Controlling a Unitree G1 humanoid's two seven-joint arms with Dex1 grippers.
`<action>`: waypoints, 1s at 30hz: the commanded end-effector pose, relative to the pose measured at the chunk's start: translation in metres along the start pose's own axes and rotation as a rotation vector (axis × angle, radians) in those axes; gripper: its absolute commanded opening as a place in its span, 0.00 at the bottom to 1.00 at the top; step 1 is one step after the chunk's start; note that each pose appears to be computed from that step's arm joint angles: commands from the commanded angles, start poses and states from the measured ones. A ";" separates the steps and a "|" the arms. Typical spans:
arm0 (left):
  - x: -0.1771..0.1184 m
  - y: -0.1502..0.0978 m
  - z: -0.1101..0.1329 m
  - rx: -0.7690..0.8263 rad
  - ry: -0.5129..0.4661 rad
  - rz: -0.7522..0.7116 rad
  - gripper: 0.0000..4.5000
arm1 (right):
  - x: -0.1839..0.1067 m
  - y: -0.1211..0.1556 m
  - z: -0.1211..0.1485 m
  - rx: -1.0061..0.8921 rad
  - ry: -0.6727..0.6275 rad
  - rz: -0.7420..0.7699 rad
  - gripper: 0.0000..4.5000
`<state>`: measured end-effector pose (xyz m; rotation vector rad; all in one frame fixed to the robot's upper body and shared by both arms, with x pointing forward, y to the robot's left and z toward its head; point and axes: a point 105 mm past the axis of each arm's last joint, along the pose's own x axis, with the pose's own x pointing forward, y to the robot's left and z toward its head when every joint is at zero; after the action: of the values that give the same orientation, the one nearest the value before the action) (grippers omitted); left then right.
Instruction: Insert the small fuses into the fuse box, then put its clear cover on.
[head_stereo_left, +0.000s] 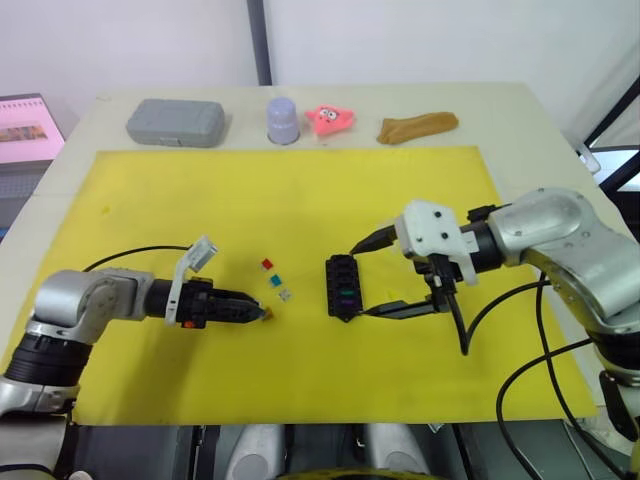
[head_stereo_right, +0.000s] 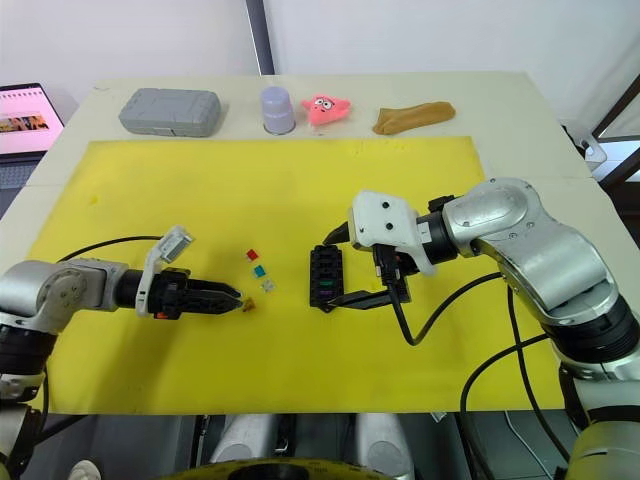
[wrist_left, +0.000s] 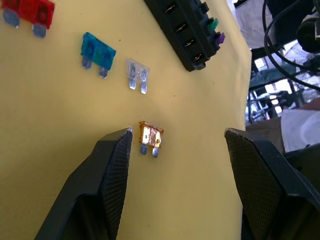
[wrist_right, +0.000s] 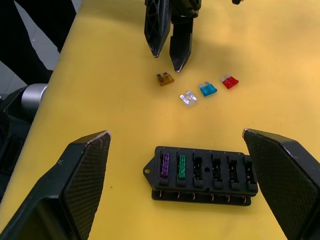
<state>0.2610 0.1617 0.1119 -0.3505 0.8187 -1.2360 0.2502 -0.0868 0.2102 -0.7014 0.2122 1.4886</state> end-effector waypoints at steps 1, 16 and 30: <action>0.002 0.000 0.001 -0.006 0.010 -0.015 0.70 | -0.002 0.000 0.011 -0.051 -0.012 -0.010 1.00; 0.025 0.000 -0.011 -0.023 0.104 -0.091 0.70 | -0.001 -0.001 0.012 -0.042 -0.004 -0.024 1.00; 0.027 0.016 -0.015 -0.005 0.115 -0.025 0.28 | -0.001 -0.003 0.014 -0.044 -0.004 -0.039 1.00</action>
<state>0.2683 0.1457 0.0913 -0.2957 0.8807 -1.2905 0.2532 -0.0851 0.2133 -0.7050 0.2139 1.4500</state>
